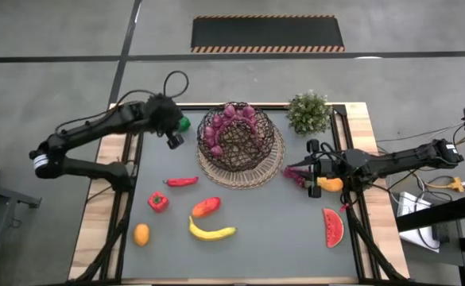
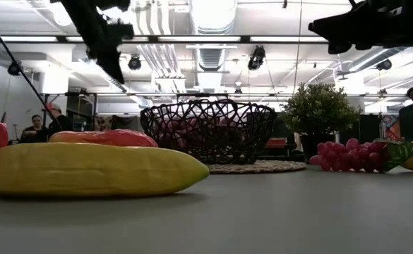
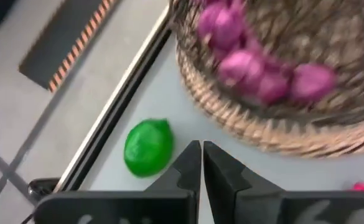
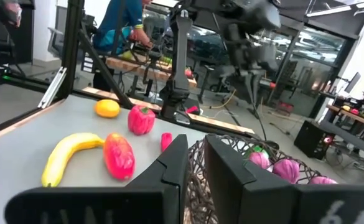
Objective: Build produce basket
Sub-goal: Put the green lime into the basket
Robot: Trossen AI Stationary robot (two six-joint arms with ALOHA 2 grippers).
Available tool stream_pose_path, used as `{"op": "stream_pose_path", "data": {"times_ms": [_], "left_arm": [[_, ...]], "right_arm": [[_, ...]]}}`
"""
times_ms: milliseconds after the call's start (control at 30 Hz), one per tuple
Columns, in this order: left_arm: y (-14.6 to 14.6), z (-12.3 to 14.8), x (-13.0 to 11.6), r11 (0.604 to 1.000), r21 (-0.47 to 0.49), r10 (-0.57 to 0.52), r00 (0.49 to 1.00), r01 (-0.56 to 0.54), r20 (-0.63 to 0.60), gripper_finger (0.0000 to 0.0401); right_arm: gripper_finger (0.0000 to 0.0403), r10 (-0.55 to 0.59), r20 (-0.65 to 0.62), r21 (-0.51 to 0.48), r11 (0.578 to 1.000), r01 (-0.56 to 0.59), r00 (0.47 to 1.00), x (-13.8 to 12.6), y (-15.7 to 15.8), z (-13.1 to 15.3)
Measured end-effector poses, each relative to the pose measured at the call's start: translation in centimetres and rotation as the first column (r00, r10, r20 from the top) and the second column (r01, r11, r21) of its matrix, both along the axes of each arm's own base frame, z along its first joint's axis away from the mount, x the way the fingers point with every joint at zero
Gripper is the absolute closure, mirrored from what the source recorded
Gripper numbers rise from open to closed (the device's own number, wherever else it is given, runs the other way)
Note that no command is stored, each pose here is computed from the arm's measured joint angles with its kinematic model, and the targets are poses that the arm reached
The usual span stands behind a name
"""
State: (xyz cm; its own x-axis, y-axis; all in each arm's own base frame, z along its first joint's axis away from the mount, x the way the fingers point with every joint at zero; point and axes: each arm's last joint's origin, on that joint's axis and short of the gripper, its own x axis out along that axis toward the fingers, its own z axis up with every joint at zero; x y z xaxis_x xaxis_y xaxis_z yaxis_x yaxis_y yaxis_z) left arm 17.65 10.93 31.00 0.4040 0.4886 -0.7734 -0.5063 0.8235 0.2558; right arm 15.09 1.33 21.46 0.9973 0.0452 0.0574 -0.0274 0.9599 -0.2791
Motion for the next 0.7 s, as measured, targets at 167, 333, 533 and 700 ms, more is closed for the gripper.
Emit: {"op": "stream_pose_path", "data": {"times_ms": [167, 333, 533, 700], "left_arm": [[3.6, -2.3, -0.3, 0.998, -0.056, -0.025, 0.990, 0.018, -0.140, 0.0336], [6.7, -4.8, -0.1, 0.996, -0.084, -0.024, 0.966, 0.003, -0.256, 0.0237], [8.8, -7.3, 0.8, 0.992, -0.094, -0.115, 0.923, 0.086, -0.368, 0.0140], [9.7, -8.7, 1.5, 0.980, -0.102, -0.196, 0.888, 0.169, -0.417, 0.0119]], "right_arm": [[0.0360, 0.000, -0.004, 0.000, 1.000, 0.000, 1.000, 0.0, 0.0, -0.1], [0.0360, 0.000, -0.019, 0.005, 1.000, 0.000, 1.000, 0.0, 0.0, -0.2], [0.0360, 0.001, -0.042, 0.022, 1.000, 0.000, 0.999, 0.0, 0.0, -0.5], [0.0360, 0.001, -0.044, 0.021, 1.000, 0.000, 0.999, 0.0, 0.0, -0.5]]}}
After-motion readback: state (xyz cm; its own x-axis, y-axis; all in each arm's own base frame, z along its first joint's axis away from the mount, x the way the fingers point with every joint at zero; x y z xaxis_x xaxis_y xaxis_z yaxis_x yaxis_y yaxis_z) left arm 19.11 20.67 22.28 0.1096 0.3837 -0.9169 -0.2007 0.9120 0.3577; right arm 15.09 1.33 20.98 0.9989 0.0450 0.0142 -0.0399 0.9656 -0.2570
